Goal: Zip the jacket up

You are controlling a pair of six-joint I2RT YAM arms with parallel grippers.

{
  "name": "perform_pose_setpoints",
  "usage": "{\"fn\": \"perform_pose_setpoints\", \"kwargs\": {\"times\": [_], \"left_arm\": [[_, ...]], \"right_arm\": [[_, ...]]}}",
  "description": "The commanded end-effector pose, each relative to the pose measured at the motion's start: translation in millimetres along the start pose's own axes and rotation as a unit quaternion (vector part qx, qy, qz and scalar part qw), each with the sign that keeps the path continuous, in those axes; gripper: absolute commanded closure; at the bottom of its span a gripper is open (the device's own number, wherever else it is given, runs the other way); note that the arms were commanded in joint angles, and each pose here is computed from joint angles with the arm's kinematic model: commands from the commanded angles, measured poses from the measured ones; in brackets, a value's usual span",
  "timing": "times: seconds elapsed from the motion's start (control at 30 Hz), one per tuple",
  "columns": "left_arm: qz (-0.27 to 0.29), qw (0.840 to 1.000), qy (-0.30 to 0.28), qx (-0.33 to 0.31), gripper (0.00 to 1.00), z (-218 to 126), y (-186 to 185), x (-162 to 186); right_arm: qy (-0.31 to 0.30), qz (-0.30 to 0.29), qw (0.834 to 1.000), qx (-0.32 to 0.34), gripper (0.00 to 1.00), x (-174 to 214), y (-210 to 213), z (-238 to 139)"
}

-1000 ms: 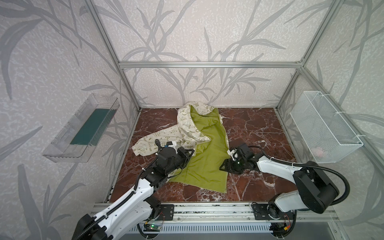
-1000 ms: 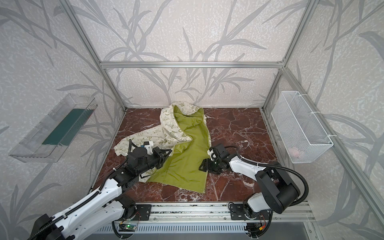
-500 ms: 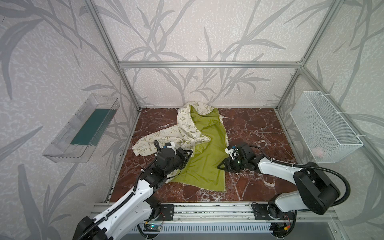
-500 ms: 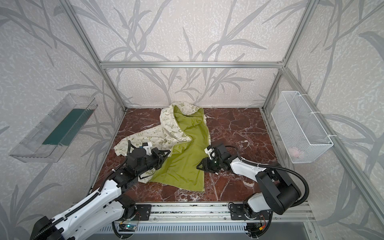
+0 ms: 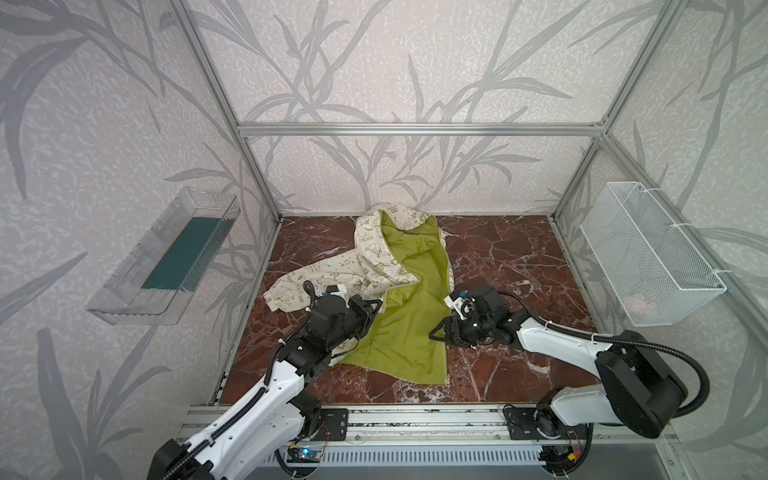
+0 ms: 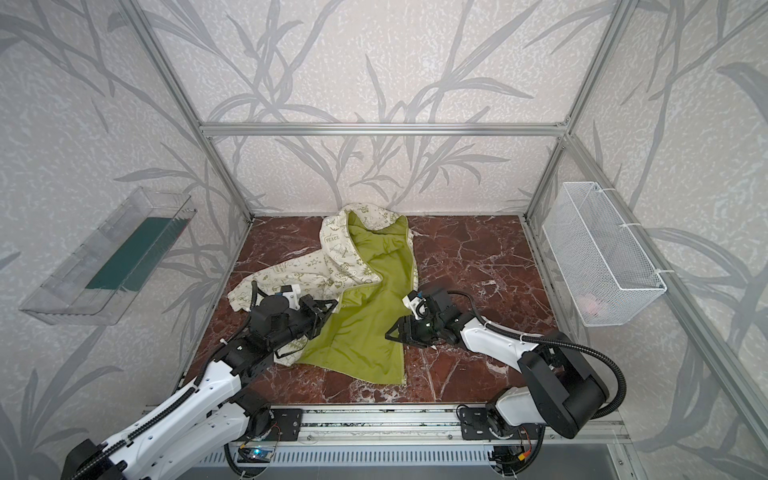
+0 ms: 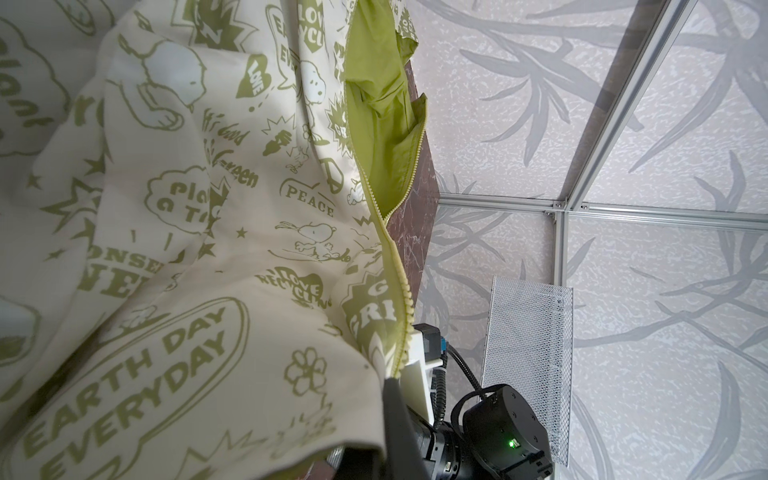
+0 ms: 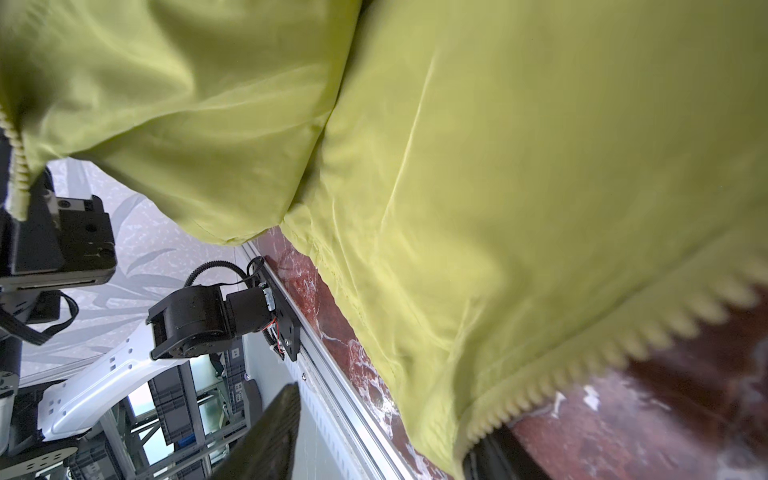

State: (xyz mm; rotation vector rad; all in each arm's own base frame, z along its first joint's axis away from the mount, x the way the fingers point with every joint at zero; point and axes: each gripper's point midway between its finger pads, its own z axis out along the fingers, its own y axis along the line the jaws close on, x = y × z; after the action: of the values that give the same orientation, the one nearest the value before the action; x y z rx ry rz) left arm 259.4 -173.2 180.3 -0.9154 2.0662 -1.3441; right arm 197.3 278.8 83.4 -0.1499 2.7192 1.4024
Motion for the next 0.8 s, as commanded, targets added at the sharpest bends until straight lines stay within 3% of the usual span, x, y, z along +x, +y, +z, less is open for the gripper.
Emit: {"fn": "perform_pose_setpoints", "kwargs": {"times": [0.0,0.37,0.77], "left_arm": [[0.003,1.0,-0.001,0.001,1.0,-3.8,1.2,-1.3],[-0.007,1.0,-0.015,-0.008,1.0,-11.1,12.3,-12.2],[-0.015,0.999,-0.025,-0.015,1.0,-15.3,22.0,-25.6]], "right_arm": [[0.008,-0.016,0.999,-0.03,0.39,-6.4,23.4,12.1],[0.02,-0.023,0.997,-0.069,0.37,-15.9,60.1,38.1],[0.012,0.014,0.997,-0.079,0.36,-28.1,57.9,65.2]]}}
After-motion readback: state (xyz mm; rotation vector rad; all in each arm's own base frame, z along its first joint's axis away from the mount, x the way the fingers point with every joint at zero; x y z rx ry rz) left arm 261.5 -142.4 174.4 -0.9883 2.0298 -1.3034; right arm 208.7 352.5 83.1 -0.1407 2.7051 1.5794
